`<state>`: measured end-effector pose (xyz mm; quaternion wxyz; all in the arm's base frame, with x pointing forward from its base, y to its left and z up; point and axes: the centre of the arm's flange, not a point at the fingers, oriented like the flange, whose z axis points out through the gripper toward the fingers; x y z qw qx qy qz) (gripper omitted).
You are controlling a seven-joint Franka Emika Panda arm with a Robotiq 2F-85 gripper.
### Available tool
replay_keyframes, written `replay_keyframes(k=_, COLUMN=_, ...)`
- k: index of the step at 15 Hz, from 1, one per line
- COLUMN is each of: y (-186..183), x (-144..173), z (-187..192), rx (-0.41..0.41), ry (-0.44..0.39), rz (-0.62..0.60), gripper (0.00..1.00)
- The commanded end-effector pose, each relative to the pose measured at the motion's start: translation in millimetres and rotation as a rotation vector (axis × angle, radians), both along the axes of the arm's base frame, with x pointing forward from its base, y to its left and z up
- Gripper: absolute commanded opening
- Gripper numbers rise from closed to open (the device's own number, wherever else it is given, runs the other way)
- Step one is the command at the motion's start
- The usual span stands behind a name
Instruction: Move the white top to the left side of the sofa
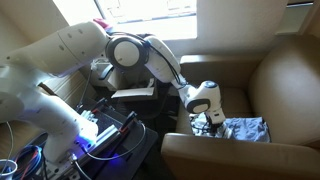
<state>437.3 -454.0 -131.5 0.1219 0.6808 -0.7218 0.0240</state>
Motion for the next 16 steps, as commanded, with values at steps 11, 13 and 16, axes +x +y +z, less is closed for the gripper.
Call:
replay_keyframes(k=11, y=-58.2, x=27.5, z=133.6, rx=-0.066, ry=-0.207, rz=0.092, gripper=0.0)
replay_keyframes(k=13, y=-62.3, x=32.2, z=147.6, rx=-0.032, ry=-0.254, rz=0.113, gripper=0.0)
replay_keyframes(k=16, y=-67.9, x=34.2, z=165.9, rx=0.003, ry=-0.319, rz=0.136, gripper=0.0)
